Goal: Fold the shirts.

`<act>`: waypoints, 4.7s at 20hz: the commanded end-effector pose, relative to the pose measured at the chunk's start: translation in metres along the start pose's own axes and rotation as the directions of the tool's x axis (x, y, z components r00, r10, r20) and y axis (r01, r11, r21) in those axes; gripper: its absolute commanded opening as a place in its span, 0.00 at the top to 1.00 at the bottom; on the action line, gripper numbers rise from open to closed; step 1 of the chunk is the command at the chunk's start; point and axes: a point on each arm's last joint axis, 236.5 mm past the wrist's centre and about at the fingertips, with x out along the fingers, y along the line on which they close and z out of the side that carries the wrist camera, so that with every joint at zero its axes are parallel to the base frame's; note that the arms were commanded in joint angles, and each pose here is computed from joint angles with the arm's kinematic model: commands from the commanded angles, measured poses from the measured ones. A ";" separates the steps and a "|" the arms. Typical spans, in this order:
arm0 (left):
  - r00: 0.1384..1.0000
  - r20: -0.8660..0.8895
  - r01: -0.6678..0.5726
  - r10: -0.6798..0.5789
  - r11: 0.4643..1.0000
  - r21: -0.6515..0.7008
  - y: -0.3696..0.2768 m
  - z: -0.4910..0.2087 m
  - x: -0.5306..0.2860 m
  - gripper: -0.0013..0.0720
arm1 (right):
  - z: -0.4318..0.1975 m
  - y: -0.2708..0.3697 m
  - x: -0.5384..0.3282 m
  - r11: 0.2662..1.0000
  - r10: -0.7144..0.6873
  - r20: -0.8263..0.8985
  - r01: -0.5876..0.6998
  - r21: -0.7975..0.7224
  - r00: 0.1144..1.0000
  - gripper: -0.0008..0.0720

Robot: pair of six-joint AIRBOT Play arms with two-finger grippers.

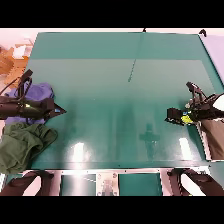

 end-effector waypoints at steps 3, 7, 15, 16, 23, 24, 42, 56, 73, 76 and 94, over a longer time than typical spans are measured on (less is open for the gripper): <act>0.999 0.038 0.014 -0.014 1.000 -0.006 -0.003 0.009 0.000 0.95 | 0.000 0.000 0.000 1.000 0.000 0.000 0.000 -0.001 1.000 0.96; 0.983 0.177 0.041 -0.042 0.999 0.011 -0.009 0.042 -0.005 0.95 | 0.000 0.000 0.000 1.000 0.000 0.000 0.000 -0.001 1.000 0.96; 0.530 0.652 -0.733 0.543 0.679 0.031 0.152 0.164 -0.141 0.42 | 0.006 0.001 0.000 1.000 0.002 0.027 -0.002 -0.001 1.000 0.96; 0.499 0.668 -0.754 0.553 0.656 0.020 0.165 0.176 -0.145 0.07 | 0.006 0.001 0.000 1.000 0.003 0.027 -0.003 -0.001 1.000 0.96; 0.601 0.454 -0.753 0.658 0.657 0.043 0.247 0.167 -0.078 0.07 | 0.009 0.001 0.000 1.000 0.003 0.038 -0.003 -0.001 0.999 0.96; 0.603 0.451 -0.748 0.658 0.662 0.034 0.246 0.166 -0.079 0.08 | 0.009 0.001 0.000 1.000 0.003 0.037 -0.003 -0.001 0.999 0.96; 0.707 0.192 -0.684 0.681 0.727 -0.060 0.265 0.152 -0.052 0.00 | 0.011 0.014 -0.001 0.998 0.057 0.049 -0.058 0.015 0.997 0.96; 0.820 0.092 -0.569 0.565 0.821 0.038 0.191 0.182 -0.021 0.95 | 0.018 0.013 -0.001 0.998 0.055 0.077 -0.056 0.013 0.995 0.96; 0.983 -0.177 0.072 0.043 0.799 0.596 -0.212 0.018 0.184 0.95 | 0.045 0.030 -0.041 0.997 0.078 0.160 -0.075 -0.026 0.984 0.96; 0.967 -0.249 0.100 0.051 0.825 0.557 -0.202 0.006 0.204 0.33 | 0.044 0.029 -0.043 0.997 0.077 0.157 -0.074 -0.023 0.985 0.80; 0.990 -0.128 0.048 -0.052 0.998 -0.034 -0.021 0.013 0.235 0.02 | 0.173 0.012 0.127 0.889 0.409 -0.134 -0.360 0.284 0.903 0.31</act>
